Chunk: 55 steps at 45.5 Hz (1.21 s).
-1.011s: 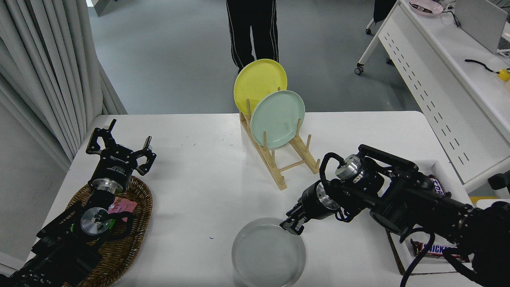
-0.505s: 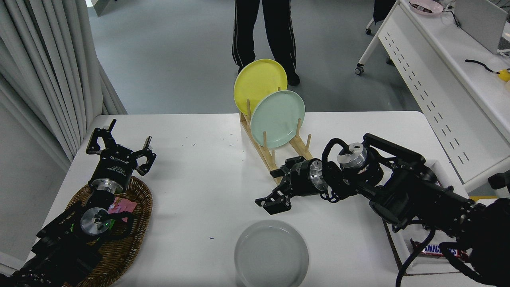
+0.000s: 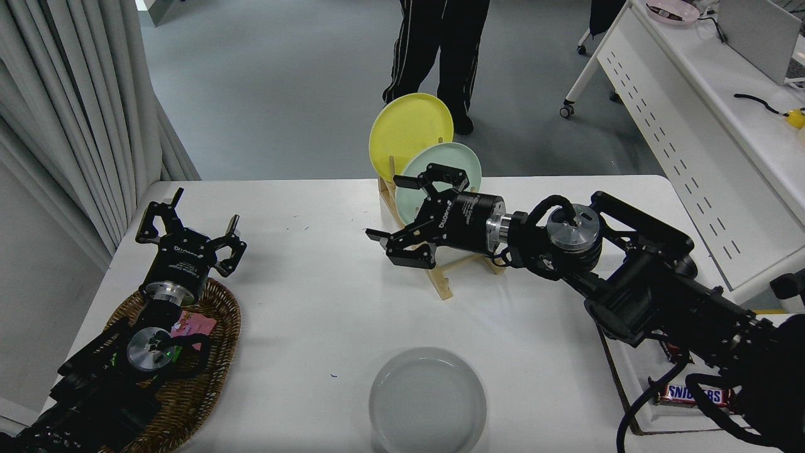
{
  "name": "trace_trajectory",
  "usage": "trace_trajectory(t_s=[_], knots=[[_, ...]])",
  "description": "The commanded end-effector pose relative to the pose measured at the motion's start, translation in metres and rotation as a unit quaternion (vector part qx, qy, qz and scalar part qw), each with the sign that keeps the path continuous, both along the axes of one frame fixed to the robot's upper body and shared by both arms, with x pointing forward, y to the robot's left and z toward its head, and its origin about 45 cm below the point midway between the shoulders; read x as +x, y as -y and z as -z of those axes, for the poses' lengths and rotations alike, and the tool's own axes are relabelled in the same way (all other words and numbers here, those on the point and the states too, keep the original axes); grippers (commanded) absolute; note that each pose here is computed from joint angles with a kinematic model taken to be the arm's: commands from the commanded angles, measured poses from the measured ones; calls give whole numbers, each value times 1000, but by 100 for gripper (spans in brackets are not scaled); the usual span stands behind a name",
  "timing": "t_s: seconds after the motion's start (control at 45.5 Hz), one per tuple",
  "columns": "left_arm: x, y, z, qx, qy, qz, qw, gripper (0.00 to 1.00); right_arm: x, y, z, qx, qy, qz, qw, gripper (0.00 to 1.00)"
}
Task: Place the plate on the table
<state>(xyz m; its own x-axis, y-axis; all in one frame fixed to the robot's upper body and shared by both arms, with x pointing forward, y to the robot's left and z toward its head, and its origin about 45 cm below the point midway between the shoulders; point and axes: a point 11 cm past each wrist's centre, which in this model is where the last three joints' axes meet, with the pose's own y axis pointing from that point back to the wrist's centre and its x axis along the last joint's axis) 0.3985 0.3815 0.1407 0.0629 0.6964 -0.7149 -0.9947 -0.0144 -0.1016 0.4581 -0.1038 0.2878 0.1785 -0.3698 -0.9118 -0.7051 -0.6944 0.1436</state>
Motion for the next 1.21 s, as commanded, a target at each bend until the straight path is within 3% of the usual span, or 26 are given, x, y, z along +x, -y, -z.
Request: trace_trajectory(t_s=[0.0, 0.198, 0.571, 1.187], knots=[[0, 0, 0, 0, 0, 0, 1000, 100, 40, 61, -35, -10, 113, 200, 973, 100], [0, 0, 0, 0, 0, 0, 1000, 100, 47, 90, -8, -78, 124, 236, 961, 100], [0, 0, 0, 0, 0, 0, 1000, 100, 21, 154, 46, -215, 205, 258, 919, 100], [0, 0, 0, 0, 0, 0, 1000, 100, -5, 244, 126, -235, 154, 307, 909, 100]])
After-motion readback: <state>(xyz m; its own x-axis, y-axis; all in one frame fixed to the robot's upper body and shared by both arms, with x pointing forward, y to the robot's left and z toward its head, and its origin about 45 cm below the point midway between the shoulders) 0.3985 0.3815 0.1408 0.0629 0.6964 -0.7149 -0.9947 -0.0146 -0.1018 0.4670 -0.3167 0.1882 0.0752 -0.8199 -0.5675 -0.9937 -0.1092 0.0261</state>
